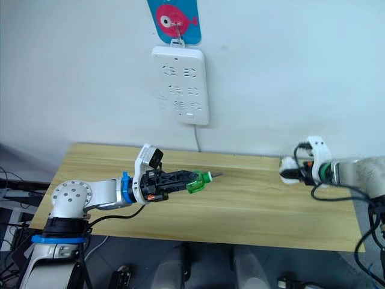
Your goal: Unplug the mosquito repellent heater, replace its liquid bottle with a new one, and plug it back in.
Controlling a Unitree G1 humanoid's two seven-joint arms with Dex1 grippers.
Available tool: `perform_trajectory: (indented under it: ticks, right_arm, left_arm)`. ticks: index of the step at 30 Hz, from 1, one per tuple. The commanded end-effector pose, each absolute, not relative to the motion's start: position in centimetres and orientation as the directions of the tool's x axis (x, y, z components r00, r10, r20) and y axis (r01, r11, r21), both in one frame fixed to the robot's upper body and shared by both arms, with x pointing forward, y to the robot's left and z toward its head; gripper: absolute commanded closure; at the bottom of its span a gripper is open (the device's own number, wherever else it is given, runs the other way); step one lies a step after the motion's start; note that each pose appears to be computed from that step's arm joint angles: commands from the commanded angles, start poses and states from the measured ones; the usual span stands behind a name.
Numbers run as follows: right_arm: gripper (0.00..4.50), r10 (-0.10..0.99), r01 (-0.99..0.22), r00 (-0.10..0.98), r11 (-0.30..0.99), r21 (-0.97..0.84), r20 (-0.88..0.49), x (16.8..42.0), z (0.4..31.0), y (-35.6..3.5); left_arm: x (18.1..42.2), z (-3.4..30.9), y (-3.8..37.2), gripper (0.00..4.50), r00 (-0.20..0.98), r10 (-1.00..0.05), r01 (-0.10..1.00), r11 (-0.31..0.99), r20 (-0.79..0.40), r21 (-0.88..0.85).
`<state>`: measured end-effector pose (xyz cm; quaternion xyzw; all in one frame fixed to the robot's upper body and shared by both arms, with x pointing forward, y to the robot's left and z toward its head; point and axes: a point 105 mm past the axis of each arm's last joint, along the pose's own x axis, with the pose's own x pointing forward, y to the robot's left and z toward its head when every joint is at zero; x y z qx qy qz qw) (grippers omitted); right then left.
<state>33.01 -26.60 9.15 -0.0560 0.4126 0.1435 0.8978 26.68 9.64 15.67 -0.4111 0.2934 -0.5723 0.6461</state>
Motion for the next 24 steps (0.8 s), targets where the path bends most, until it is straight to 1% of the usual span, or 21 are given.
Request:
perform_trajectory:
  ticks: [1,2,6,8,11,16,24]
  right_arm:
    - [1.37,0.05,-0.27,0.682,0.944,-0.189,-0.729,33.6,9.4,-29.5]
    - [1.37,0.034,-0.265,0.683,0.942,-0.204,-0.729,33.5,9.2,-29.8]
    - [1.37,-0.005,-0.182,0.658,0.97,-0.165,-0.753,32.7,7.4,-30.4]
    - [1.37,-0.034,-0.12,0.647,0.982,-0.146,-0.762,32.2,6.6,-30.7]
    - [1.37,-0.034,-0.066,0.617,0.993,-0.095,-0.786,31.4,5.8,-30.4]
    - [1.37,-0.014,-0.047,0.585,0.998,-0.051,-0.811,30.3,5.3,-29.7]
    - [1.37,0.002,-0.021,0.587,1.0,-0.013,-0.809,30.0,4.9,-28.5]
  left_arm:
    - [26.4,16.8,9.5,2.29,0.182,-0.976,0.556,0.002,0.119,-0.831]
    - [26.4,16.8,9.4,2.29,0.184,-0.975,0.557,0.0,0.123,-0.83]
    - [26.2,16.7,9.1,2.29,0.193,-0.973,0.565,0.004,0.127,-0.825]
    - [26.1,16.6,9.0,2.29,0.195,-0.972,0.566,0.005,0.128,-0.825]
    - [26.0,16.6,9.1,2.29,0.2,-0.971,0.566,0.007,0.128,-0.824]
    - [26.0,16.6,9.2,2.29,0.202,-0.971,0.566,0.012,0.125,-0.824]
    - [25.8,16.4,9.1,2.29,0.195,-0.974,0.572,0.014,0.119,-0.82]
